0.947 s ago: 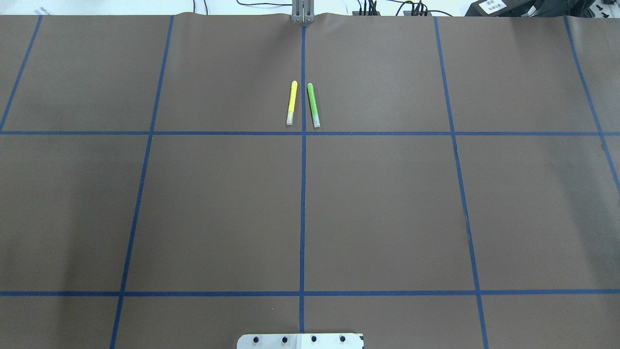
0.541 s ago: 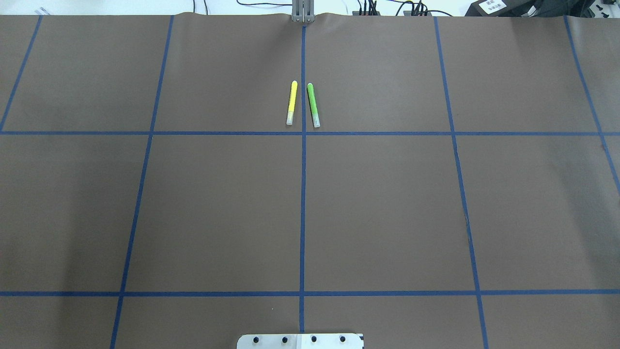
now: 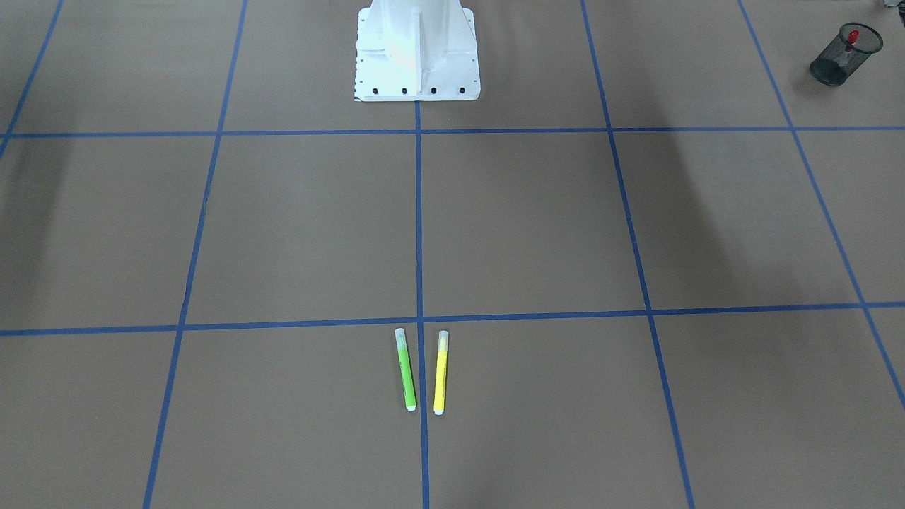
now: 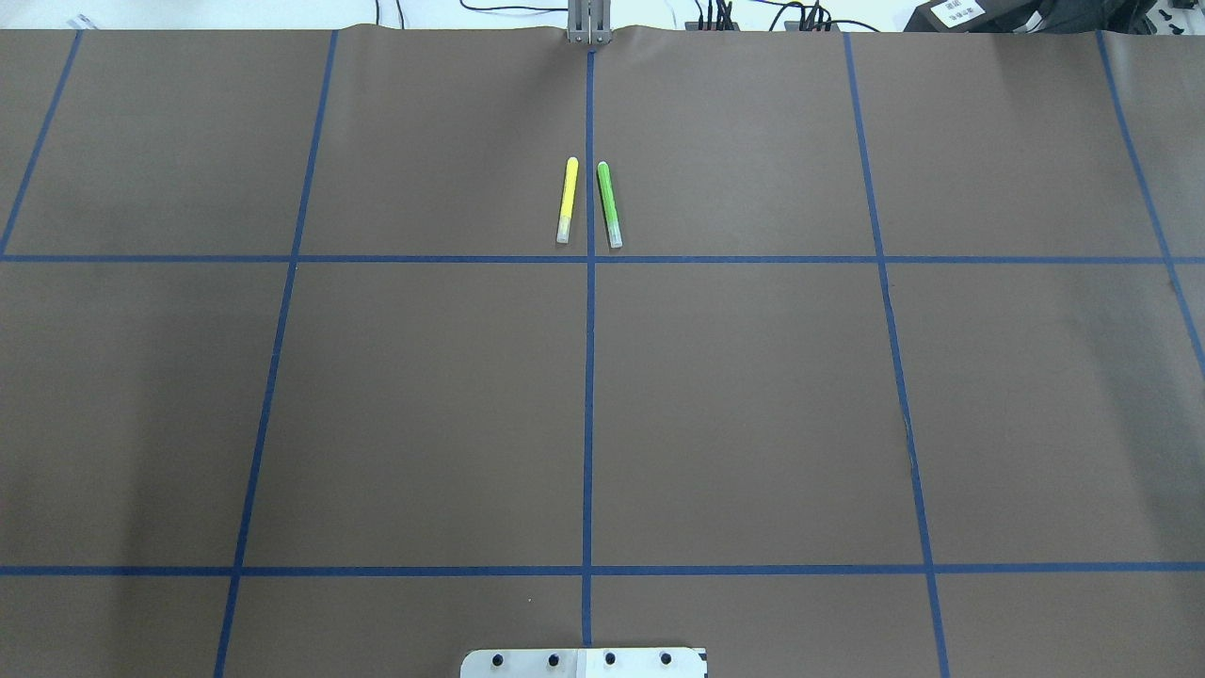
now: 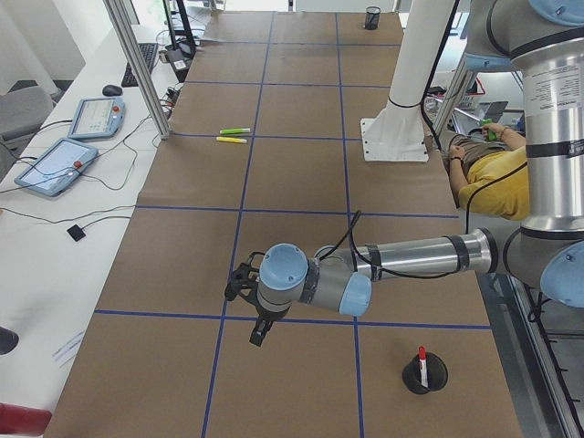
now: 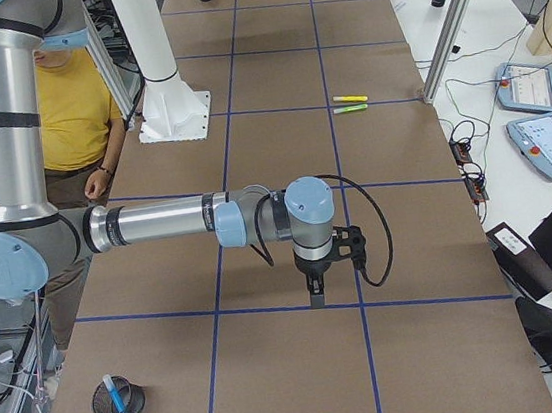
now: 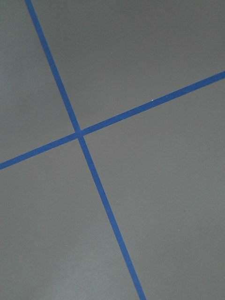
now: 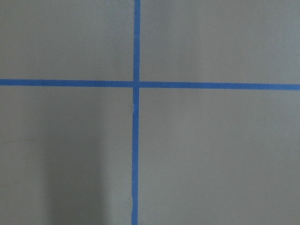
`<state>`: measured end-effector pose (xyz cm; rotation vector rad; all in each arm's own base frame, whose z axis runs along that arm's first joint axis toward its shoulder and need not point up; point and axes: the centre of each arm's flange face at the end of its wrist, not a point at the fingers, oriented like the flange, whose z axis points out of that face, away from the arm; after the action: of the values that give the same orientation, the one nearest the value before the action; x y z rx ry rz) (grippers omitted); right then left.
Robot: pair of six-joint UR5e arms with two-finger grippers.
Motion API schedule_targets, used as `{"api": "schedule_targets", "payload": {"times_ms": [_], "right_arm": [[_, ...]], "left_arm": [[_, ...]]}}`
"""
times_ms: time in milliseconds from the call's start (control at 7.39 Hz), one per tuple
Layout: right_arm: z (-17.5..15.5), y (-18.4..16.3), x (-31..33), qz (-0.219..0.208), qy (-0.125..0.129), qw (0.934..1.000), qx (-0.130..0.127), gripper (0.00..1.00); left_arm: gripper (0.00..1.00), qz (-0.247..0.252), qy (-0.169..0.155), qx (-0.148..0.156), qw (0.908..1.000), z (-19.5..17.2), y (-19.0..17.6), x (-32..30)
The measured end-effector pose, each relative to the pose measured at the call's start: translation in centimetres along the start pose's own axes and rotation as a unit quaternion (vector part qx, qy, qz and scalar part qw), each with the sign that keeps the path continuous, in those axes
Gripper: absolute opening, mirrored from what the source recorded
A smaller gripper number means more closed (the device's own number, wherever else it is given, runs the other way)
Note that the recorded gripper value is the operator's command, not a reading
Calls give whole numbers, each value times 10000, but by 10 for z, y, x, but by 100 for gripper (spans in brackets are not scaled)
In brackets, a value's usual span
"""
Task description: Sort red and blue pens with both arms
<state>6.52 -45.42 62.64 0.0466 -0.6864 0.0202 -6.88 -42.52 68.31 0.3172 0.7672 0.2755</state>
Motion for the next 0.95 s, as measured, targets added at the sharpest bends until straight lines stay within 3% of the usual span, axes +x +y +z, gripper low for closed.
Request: {"api": "schedule_targets", "payload": {"times_ms": [947], "right_arm": [[7, 1, 4, 28, -1, 10000, -68, 100]], "left_arm": [[100, -2, 1, -7, 10000, 1, 1, -1]]}}
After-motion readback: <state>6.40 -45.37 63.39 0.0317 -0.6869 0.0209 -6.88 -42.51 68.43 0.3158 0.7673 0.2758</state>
